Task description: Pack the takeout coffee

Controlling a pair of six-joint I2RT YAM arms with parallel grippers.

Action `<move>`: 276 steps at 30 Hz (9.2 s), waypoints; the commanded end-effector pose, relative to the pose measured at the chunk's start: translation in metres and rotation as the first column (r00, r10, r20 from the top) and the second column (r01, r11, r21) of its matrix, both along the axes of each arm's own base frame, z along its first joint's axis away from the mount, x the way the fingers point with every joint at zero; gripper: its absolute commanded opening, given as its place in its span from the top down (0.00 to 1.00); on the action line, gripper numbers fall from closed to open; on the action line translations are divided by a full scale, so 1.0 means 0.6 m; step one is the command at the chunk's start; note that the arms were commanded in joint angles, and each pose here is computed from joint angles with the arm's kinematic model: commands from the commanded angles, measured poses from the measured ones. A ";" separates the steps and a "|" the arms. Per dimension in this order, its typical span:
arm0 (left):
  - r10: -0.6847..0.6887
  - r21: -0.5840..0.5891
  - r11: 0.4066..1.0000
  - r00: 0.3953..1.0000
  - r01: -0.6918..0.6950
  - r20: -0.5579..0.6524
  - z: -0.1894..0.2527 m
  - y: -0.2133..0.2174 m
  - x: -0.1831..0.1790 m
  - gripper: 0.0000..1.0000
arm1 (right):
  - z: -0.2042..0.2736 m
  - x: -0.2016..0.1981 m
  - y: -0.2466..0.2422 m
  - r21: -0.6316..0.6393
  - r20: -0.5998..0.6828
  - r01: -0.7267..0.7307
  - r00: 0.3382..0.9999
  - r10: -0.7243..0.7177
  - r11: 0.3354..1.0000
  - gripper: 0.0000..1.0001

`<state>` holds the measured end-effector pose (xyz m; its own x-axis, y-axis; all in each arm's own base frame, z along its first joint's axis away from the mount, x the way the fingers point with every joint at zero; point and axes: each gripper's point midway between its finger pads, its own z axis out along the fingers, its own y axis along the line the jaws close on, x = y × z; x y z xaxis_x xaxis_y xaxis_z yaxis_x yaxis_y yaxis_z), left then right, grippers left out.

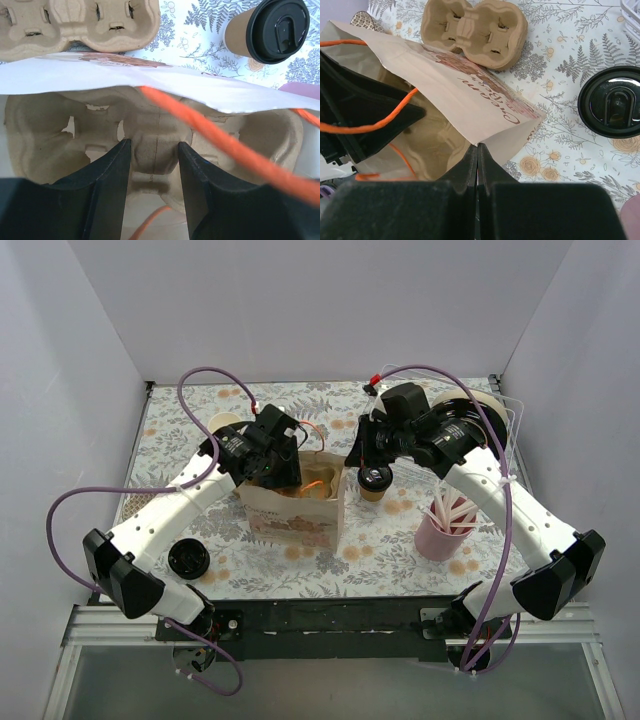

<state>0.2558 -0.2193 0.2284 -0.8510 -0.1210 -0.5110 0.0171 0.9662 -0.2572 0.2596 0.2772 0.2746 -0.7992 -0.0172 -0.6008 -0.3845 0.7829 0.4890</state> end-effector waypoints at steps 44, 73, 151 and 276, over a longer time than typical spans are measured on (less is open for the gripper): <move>0.104 -0.087 0.990 0.994 -0.107 -0.043 -0.012 -0.021 -0.038 0.40 | 0.040 -0.009 0.026 0.103 0.115 -0.078 0.991 0.066 0.992 0.99; 0.378 -0.191 0.921 0.899 -0.340 0.222 0.195 0.134 -0.067 0.42 | 0.121 0.009 0.024 0.088 0.234 -0.103 0.969 0.080 0.991 0.57; 0.214 -0.086 0.971 0.970 -0.224 -0.118 0.054 0.094 -0.103 0.52 | 0.163 -0.139 0.122 0.064 0.622 -0.551 0.674 0.398 0.832 0.99; -0.033 -0.111 0.993 0.999 0.036 0.026 0.087 0.068 -0.087 1.00 | -0.170 0.121 -0.125 -0.511 -0.113 -0.033 0.993 -0.029 0.859 0.16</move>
<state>0.2037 -0.1693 0.2623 -0.8581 -0.1078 -0.5020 0.0464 0.9574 -0.2850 0.3244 0.2065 0.1613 -0.8754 -0.2886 -0.3877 -0.3474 0.9334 0.0896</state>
